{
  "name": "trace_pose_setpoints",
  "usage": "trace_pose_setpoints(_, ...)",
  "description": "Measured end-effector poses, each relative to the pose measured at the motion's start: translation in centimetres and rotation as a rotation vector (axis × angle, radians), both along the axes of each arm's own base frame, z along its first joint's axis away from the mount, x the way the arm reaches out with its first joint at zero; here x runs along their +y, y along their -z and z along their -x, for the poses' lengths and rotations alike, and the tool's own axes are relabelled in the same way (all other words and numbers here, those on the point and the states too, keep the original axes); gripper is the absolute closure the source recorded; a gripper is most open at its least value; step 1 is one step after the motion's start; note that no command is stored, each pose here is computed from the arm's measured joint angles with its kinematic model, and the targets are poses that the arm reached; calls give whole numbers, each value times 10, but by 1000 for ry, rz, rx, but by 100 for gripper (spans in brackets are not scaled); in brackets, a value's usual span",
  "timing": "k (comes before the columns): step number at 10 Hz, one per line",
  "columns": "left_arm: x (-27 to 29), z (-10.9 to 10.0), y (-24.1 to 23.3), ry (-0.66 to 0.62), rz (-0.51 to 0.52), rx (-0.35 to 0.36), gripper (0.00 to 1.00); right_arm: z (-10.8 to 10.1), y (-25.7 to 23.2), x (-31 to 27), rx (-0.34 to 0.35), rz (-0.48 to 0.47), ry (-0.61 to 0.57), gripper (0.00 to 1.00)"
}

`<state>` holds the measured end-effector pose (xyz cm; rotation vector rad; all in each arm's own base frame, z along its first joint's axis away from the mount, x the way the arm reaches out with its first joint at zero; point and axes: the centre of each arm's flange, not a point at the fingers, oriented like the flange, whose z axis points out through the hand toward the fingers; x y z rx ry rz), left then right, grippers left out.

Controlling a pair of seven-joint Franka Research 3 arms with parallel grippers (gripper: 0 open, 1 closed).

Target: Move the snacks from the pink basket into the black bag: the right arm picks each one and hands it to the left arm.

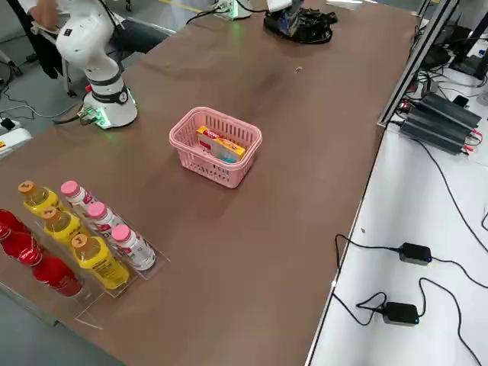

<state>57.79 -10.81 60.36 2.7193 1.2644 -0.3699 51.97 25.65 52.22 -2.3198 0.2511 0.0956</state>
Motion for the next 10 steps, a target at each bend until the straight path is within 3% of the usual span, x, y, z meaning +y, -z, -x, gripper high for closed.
trace_pose_setpoints(2,-17,4,-1,-31,-8,11,0,-2,0,26,-1,-40,22,49)
trace_pose_setpoints(6,-62,16,-4,-80,-22,33,0,15,-10,83,-6,-93,61,50)
trace_pose_setpoints(10,-89,22,-8,-208,-24,54,0,12,-37,121,33,-136,105,50)
